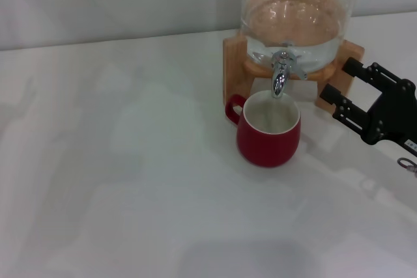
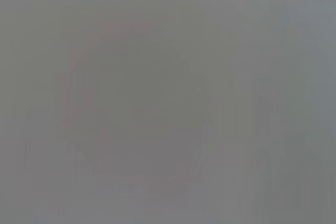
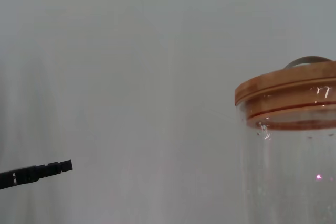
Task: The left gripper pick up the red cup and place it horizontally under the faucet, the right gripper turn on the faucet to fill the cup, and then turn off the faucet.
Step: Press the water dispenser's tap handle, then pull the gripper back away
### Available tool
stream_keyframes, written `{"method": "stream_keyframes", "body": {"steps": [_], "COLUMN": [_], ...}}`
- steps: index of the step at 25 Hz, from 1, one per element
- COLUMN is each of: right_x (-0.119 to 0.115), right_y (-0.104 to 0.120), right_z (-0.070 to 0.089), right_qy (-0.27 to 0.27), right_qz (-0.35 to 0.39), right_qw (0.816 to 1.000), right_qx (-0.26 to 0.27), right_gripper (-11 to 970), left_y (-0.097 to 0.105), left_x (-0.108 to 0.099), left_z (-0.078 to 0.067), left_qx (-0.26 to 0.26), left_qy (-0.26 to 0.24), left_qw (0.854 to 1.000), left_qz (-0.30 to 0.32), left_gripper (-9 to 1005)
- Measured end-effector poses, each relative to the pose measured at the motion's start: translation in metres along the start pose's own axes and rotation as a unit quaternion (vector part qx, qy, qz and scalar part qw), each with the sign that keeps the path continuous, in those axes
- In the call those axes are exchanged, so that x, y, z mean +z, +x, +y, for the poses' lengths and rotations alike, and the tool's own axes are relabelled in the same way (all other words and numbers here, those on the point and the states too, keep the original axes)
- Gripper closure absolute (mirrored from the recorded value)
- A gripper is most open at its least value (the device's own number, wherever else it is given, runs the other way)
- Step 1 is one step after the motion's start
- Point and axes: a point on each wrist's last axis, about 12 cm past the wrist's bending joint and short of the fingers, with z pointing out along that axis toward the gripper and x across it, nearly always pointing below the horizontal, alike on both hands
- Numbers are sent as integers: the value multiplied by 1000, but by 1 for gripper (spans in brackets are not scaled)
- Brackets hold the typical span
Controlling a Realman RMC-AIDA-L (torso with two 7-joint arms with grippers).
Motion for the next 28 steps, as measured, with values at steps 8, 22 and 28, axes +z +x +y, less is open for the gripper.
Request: {"method": "stream_keyframes", "body": {"steps": [8, 22, 28], "right_x": [0, 3, 10], "right_y": [0, 1, 3], "right_z": [1, 3, 6], "right_qy": [-3, -7, -13], "right_qz": [0, 0, 2], "right_qw": [1000, 1000, 1000], "right_qx": [0, 2, 5], "right_gripper": [338, 338, 338], "left_y": [0, -1, -1], "left_x": [0, 0, 0], "left_z": [0, 0, -1], "left_qx": [0, 0, -1], "left_qy": [0, 1, 3], "left_qw": [1000, 1000, 1000], "left_qz": [-1, -3, -3], "left_gripper": [121, 120, 121]}}
